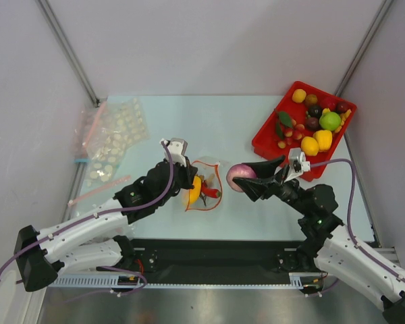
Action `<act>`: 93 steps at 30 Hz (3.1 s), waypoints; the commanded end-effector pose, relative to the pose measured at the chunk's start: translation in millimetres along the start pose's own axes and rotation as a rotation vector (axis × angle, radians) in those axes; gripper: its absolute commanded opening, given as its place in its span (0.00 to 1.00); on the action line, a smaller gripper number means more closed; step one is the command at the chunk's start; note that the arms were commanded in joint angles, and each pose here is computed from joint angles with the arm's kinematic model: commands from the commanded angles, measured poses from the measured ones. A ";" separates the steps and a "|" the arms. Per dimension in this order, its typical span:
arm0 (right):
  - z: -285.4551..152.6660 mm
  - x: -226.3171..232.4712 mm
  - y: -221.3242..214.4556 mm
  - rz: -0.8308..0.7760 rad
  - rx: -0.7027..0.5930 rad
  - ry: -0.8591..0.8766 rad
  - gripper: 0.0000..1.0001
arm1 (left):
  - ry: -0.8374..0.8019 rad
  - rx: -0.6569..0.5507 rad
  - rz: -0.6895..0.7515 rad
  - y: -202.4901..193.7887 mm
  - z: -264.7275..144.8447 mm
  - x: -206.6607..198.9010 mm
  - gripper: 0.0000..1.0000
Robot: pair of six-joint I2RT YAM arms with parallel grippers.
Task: Place the food in the zip-top bag and seal the zipper
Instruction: Place the fake vegetable in the zipper food storage bag.
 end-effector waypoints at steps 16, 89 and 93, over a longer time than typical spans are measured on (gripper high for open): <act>18.7 -27.7 -15.8 0.581 -0.083 -0.416 0.09 | -0.007 -0.047 -0.025 14.5 -1.8 -1.7 0.00; 18.2 32.3 -0.5 0.196 -0.007 0.203 0.07 | -0.109 -0.067 -0.054 22.8 -15.8 -8.7 0.00; 23.2 28.4 -6.4 0.130 0.022 0.153 0.06 | -0.128 -0.066 -0.054 24.9 -18.6 -10.1 0.00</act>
Point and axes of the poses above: each gripper's point midway between its finger pads, its own z axis out along the fingers, its own x axis along the line the jaws close on, y = z × x, the point moved 8 cm from there along -z, back along the fingers, and after that the axes turned 6 degrees about z, right-handed, at the moved point
